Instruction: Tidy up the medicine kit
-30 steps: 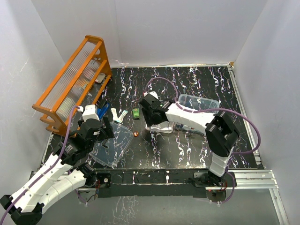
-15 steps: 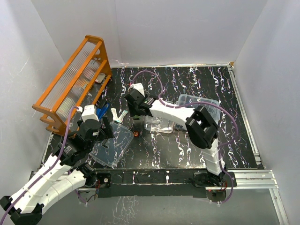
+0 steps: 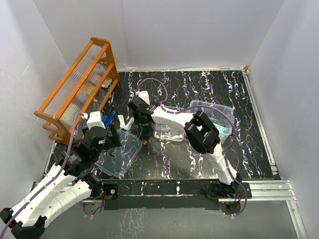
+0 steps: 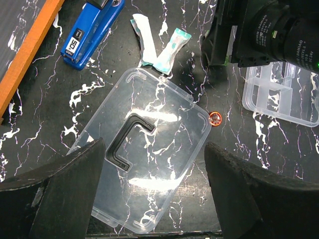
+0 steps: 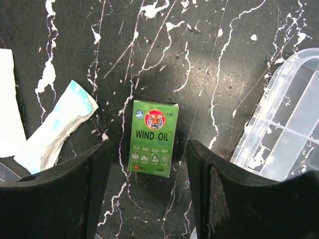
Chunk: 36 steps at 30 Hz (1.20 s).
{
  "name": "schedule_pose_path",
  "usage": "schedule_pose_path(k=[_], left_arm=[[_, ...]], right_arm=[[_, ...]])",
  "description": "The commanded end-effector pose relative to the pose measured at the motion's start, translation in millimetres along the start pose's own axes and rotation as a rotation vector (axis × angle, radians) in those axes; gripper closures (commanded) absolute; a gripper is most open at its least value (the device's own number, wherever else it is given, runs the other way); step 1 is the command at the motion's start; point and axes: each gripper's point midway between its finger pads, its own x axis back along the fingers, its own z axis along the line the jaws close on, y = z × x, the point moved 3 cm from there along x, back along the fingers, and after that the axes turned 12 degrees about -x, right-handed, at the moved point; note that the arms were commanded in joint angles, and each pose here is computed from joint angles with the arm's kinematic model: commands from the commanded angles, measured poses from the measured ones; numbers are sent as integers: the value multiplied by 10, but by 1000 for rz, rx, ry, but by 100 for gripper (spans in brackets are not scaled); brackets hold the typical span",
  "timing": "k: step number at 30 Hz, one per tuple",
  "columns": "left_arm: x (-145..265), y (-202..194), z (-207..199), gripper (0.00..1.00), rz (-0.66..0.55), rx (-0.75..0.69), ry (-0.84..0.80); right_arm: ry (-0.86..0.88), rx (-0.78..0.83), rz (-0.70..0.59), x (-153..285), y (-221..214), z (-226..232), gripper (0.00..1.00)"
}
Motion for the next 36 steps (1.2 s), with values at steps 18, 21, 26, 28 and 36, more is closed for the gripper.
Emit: schedule_pose_path(k=[18,21,26,28,36], left_arm=[[9,18,33,21,-6,4,17],[9,14,33,21,-4,3,17],[10,16,33,21,-5,2,17],[9,15,34,21,-4,1,17],[14,18,32,21,-7,4,14]], right_arm=[[-72,-94,-49,-127,62,26,66],[-50,-104,-74,-36,171,70,66],[-16,-117,-126,187,395,121,66],[-9,-126,-147,301,480,116,66],[-52,-139,-182,677,550,-272,65]])
